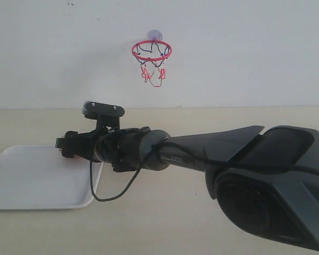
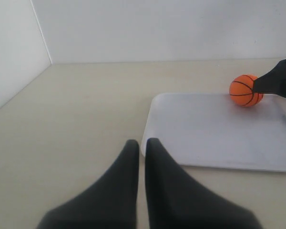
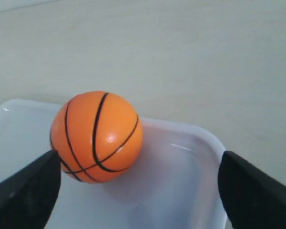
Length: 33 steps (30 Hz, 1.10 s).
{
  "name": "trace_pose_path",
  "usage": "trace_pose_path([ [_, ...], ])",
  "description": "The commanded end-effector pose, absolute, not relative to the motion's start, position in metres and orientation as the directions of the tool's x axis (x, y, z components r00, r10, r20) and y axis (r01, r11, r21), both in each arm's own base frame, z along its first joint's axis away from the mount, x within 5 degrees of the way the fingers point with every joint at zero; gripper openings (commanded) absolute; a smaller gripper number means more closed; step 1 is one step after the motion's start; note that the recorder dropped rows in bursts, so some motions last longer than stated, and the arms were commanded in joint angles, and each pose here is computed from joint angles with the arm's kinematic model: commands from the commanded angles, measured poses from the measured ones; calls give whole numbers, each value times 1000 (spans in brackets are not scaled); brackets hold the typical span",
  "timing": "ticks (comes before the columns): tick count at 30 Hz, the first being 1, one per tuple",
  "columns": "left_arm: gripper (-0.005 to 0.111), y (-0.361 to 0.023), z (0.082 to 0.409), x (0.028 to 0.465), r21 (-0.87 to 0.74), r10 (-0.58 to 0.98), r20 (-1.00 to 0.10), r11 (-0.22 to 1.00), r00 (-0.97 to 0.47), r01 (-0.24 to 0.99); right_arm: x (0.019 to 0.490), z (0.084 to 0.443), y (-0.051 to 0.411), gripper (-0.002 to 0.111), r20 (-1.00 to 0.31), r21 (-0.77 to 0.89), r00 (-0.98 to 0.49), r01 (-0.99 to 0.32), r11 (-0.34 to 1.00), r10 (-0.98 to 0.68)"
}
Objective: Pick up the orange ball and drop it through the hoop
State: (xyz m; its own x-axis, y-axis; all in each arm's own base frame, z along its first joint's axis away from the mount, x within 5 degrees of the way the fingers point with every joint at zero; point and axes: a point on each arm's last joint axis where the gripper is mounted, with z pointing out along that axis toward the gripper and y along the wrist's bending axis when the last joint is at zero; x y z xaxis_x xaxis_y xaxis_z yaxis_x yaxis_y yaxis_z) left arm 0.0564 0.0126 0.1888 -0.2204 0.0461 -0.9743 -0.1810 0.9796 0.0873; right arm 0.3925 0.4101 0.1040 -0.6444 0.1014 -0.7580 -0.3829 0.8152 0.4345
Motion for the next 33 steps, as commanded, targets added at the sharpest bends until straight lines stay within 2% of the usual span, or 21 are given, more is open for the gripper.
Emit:
trace_pose_path([
  [1,4,13,187,57,77,35,-974,980,-222,-183,394,111,411,82,-757,453,-643,-392,801,114],
  [4,4,13,187,57,77,35,-974,980,-222,-183,393,120,412,68,-762,460,-636,-403,791,119],
  [12,4,13,187,57,77,35,-974,980,-222,-183,390,148,412,-1,-791,452,-602,-460,764,106],
  [18,4,13,188,57,77,35,-975,980,-220,-183,377,162,397,0,-808,389,-589,-493,778,31],
  [23,4,13,188,57,77,35,-975,980,-220,-183,344,176,380,0,-771,432,-636,-565,703,-38],
  [26,4,13,188,57,77,35,-975,980,-220,-183,327,187,365,0,-776,402,-624,-598,693,-88],
  [30,4,13,188,57,77,35,-975,980,-220,-183,303,208,332,0,-798,316,-578,-643,698,-170],
  [33,4,13,188,57,77,35,-975,980,-220,-183,284,219,295,0,-793,289,-586,-603,744,-167],
])
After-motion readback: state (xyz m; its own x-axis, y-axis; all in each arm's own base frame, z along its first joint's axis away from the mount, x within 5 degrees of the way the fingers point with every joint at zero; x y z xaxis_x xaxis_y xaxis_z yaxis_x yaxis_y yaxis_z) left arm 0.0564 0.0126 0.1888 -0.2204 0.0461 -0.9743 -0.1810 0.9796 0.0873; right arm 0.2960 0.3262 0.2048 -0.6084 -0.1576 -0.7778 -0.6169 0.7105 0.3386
